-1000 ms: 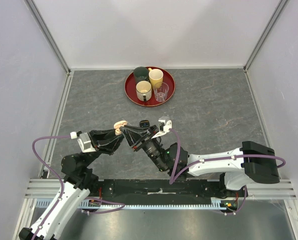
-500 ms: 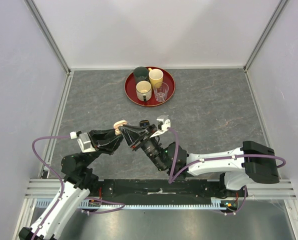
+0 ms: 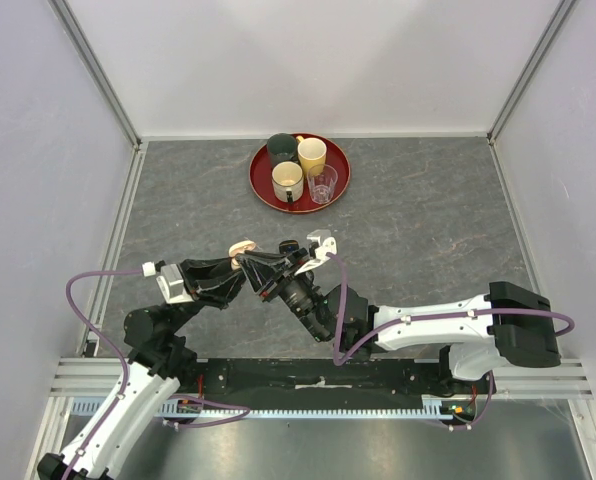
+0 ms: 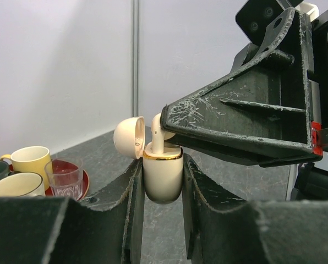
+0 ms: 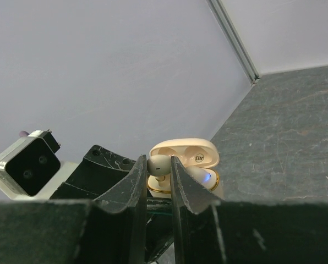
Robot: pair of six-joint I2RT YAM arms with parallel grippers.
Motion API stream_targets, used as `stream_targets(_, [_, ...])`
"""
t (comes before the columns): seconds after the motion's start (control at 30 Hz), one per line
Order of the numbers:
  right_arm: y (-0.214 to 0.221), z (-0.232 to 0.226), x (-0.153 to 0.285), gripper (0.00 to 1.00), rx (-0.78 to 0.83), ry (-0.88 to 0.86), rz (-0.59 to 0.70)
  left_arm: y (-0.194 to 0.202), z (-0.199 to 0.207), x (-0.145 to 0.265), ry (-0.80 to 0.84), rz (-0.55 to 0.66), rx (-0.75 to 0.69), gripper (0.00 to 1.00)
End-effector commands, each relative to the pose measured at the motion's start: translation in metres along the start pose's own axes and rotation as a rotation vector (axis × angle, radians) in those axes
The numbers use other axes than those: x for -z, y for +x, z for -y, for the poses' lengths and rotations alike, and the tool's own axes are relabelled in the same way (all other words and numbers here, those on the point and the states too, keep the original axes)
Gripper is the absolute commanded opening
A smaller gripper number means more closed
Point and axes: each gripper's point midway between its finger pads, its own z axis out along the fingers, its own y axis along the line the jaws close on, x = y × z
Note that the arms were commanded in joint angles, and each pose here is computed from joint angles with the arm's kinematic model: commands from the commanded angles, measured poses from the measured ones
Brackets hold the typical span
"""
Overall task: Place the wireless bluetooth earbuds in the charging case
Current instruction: Place the earbud in the charging case.
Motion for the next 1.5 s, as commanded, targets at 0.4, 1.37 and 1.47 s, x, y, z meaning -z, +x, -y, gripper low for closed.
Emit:
stream_targets(0.4, [0.015,0.003,0.009,0.18,0.081,0.027,-0.084,-0.036,-0.001,-0.004,-0.014,0.124,-0.082,0.02])
stream_targets(1.37, [-0.017,-0.012,0.007,0.44,0.045,-0.003,-0.01,-0.03,-0.001,-0.003,-0.012,0.108,-0.072,0.02])
stream_targets(1.47, [-0.025,-0.02,0.007,0.46,0.062,-0.046,0.003,-0.029,-0.001,-0.002,-0.014,0.107,-0.07,0.02])
